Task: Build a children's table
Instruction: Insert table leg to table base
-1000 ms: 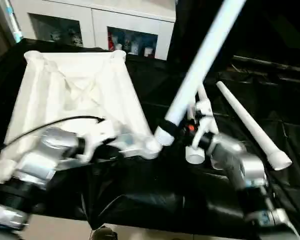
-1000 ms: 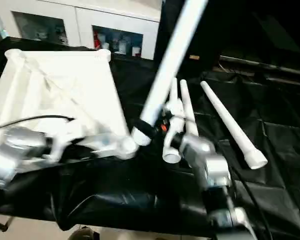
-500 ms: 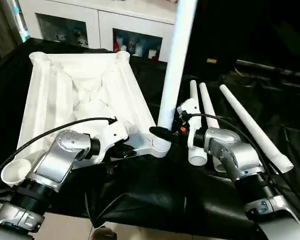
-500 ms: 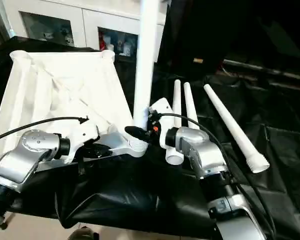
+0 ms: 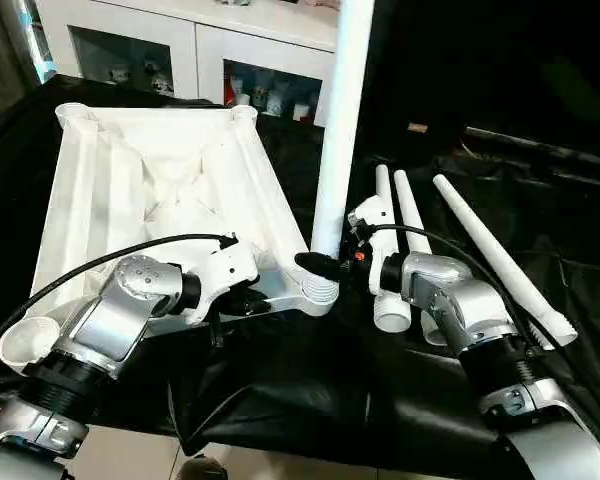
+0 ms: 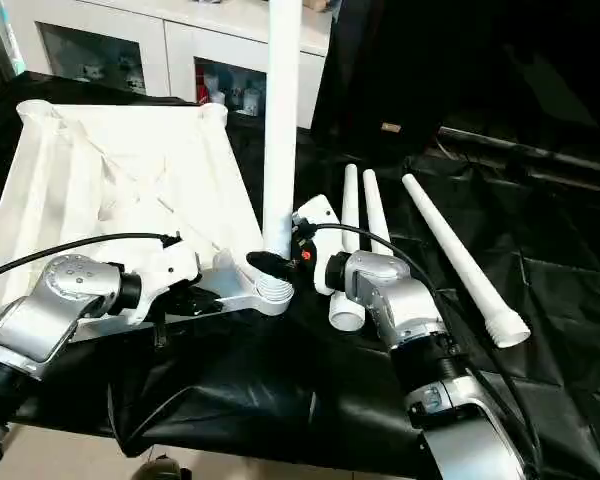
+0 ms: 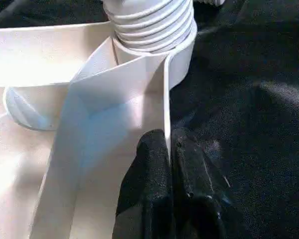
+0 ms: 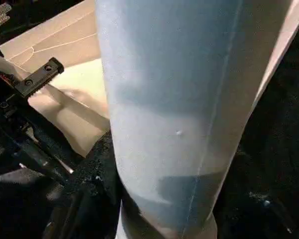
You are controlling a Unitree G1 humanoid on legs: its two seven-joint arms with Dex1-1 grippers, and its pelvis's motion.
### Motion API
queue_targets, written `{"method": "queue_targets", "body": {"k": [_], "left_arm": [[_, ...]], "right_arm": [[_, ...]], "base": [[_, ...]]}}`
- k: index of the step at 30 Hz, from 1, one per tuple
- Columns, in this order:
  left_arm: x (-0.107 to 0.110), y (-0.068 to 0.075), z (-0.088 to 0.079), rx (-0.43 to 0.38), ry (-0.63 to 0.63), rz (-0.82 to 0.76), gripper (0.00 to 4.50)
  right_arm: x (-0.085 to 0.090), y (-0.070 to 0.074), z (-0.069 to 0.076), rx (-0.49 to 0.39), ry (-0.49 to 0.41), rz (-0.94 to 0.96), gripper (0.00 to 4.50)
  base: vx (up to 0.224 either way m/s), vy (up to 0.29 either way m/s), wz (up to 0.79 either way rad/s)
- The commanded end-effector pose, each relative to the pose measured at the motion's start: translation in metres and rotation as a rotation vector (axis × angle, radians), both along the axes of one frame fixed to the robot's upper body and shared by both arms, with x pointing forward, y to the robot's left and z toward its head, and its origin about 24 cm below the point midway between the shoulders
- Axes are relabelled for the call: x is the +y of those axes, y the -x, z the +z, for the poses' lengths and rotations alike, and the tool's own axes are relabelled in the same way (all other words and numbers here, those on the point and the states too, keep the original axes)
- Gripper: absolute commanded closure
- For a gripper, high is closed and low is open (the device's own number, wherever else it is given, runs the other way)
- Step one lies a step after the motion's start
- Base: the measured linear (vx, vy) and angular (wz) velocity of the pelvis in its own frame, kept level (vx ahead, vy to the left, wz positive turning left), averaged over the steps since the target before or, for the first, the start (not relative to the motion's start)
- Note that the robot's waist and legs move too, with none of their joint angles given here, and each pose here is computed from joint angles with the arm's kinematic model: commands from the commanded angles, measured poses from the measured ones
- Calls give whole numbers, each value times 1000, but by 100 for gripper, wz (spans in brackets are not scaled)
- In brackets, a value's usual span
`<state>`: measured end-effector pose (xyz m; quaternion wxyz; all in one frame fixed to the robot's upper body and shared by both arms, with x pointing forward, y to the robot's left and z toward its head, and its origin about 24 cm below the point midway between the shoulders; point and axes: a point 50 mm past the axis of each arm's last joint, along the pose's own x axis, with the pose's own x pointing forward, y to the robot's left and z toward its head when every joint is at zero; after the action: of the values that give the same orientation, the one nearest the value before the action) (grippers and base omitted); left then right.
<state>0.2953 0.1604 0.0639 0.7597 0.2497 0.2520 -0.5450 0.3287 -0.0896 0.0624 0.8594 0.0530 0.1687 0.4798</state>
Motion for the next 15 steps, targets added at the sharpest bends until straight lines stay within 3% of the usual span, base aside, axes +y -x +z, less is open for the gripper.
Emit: {"method": "queue_targets", "body": {"k": [1,10,15], "left_arm": [[-1,12,-18,127,-73,-68,450],[4,4,-15,99,-138,-66,450],[4,-1,-12,85,-147,-66,450]], "right_arm": [[-7,-1,-5,31,-20,-31,257],[-16,6,-18,54,-95,-89,257],[-24,16,-33,80,-188,-152,257]], "base": [[0,0,0],[0,0,0],[0,0,0]]}}
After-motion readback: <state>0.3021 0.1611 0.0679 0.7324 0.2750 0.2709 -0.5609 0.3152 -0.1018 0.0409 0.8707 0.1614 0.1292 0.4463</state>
